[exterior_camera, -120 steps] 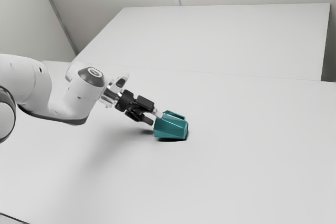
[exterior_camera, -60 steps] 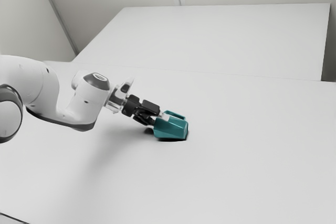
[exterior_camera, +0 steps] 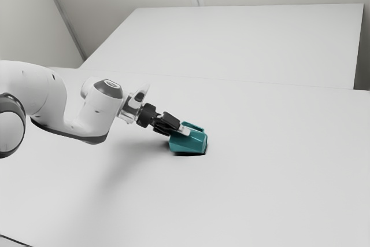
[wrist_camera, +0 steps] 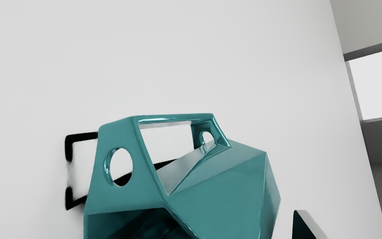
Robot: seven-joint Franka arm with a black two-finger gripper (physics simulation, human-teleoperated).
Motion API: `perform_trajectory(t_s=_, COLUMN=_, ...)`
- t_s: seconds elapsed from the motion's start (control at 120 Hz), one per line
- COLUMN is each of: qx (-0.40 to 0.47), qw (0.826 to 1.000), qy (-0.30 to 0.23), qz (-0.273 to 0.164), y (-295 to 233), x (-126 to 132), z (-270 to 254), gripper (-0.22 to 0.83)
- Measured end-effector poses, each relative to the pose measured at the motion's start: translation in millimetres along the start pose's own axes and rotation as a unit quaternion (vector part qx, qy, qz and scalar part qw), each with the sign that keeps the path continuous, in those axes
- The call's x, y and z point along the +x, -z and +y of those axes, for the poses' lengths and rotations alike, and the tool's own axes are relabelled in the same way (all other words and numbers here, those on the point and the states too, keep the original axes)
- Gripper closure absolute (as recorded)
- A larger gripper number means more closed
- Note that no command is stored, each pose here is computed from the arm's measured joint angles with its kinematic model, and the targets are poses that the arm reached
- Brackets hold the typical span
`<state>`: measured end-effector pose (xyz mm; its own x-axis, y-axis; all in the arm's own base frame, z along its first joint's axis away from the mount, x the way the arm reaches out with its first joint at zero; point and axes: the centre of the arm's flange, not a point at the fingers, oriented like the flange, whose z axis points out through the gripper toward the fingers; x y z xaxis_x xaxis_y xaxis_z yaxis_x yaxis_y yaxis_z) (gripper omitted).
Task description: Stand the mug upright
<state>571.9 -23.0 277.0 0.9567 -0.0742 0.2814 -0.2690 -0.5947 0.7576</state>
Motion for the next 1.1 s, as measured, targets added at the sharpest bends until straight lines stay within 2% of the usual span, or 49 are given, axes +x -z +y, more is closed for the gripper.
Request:
perform_trajectory(t_s=0.433, qx=0.003, qw=1.000, qy=-0.025, qz=0.004, y=2.4, x=10.4, z=11.6, gripper=0.68)
perform_trajectory(t_s=0.65, qx=0.027, qw=0.996, qy=-0.080, qz=-0.004, y=24.4, x=40.7, z=38.2, gripper=0.73)
perform_trajectory(t_s=0.908, qx=0.091, qw=0.982, qy=-0.149, qz=-0.066, y=61.0, x=74.6, z=77.0, gripper=0.75)
perform_trajectory(t_s=1.1, qx=0.151, qw=0.966, qy=-0.160, qz=-0.139, y=79.4, x=81.3, z=90.8, gripper=0.75)
